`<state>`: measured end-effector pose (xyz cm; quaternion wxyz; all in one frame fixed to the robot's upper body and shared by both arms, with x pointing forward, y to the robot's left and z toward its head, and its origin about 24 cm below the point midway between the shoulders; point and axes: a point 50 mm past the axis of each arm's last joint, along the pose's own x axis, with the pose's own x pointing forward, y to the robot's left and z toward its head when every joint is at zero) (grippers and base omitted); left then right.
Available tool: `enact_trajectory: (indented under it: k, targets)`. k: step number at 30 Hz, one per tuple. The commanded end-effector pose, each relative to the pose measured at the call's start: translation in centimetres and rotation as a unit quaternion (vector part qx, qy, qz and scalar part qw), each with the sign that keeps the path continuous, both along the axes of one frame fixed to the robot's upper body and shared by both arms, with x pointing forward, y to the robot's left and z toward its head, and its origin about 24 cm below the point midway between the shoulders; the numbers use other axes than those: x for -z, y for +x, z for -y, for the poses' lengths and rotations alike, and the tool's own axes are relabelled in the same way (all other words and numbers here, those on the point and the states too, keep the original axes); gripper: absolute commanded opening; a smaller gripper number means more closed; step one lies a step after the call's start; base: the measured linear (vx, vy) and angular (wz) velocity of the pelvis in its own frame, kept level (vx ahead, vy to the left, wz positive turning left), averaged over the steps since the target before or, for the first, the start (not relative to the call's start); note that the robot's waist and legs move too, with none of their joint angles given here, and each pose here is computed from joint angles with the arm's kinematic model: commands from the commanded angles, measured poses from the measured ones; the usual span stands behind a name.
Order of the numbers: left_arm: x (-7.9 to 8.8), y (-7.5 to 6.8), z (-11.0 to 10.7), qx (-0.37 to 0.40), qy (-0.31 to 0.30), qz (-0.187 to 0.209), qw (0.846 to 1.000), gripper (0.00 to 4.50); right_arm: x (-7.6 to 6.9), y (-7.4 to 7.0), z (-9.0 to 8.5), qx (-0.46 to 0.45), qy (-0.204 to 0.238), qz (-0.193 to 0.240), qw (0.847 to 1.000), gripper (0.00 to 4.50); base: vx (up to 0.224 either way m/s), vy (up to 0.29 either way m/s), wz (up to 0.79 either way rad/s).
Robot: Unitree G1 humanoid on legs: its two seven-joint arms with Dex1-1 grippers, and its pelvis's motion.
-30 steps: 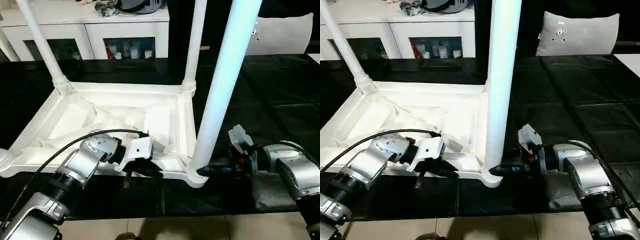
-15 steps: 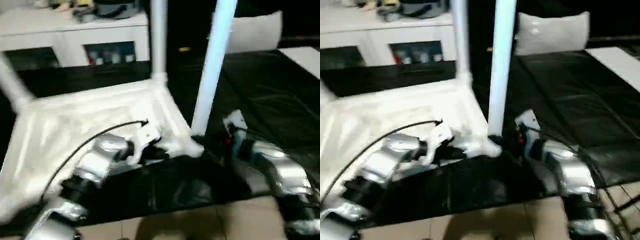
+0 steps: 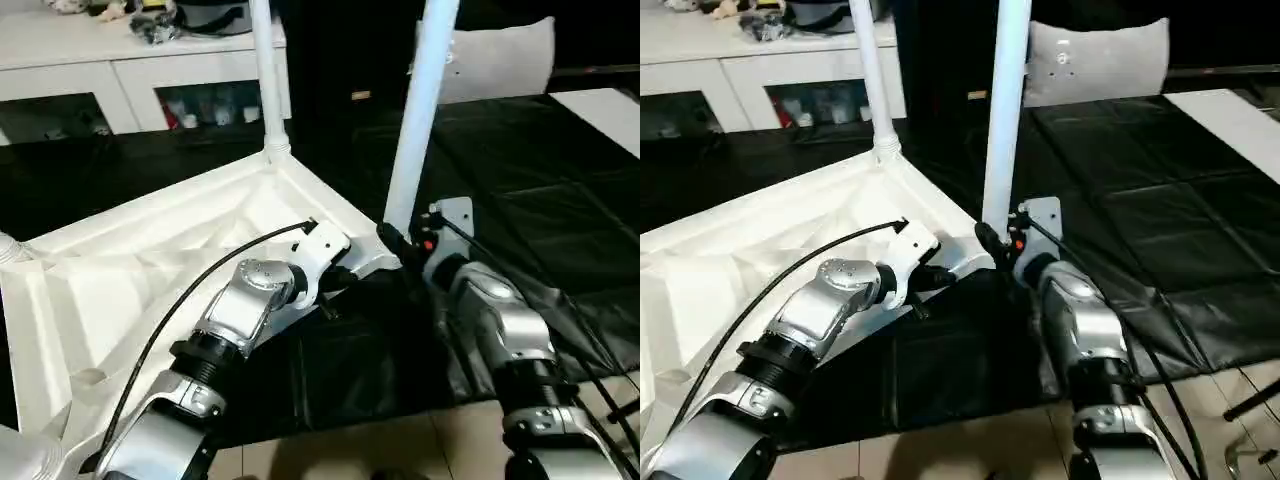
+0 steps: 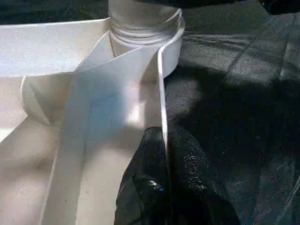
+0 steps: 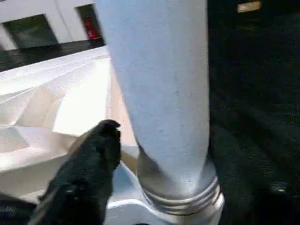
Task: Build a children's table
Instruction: Rotate leg to tighten
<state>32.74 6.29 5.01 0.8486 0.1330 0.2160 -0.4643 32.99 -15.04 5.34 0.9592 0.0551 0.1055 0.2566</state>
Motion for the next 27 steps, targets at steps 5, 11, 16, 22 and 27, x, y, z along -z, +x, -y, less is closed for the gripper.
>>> enact_trajectory:
  k: [5,11,16,22,27]
  targets:
    - [-0.3,-0.4,-1.2,0.069,0.013,0.025,0.997,0.00,0.3,-1.9,2.1,-0.118,-0.036,0.012,0.992,3.81,0.000,0.000,0.00]
    - [0.0,-1.5,-2.8,0.167,0.030,0.012,0.986,0.00,-2.2,-2.9,5.4,-0.220,-0.068,0.026,0.973,4.24,0.000,0.000,0.00]
    - [-0.4,-2.4,-3.5,0.237,0.010,-0.001,0.971,0.00,-3.4,-3.7,6.1,-0.302,-0.076,0.032,0.950,4.24,0.000,0.000,0.00]
    - [-0.9,-3.5,-4.5,0.334,0.025,-0.013,0.942,0.00,-3.5,-4.3,5.5,-0.397,-0.083,0.002,0.914,3.98,0.000,0.000,0.00]
    - [-1.0,-3.8,-4.5,0.356,0.027,-0.018,0.934,0.00,-3.4,-4.5,5.0,-0.425,-0.070,-0.009,0.902,3.50,0.000,0.000,0.00]
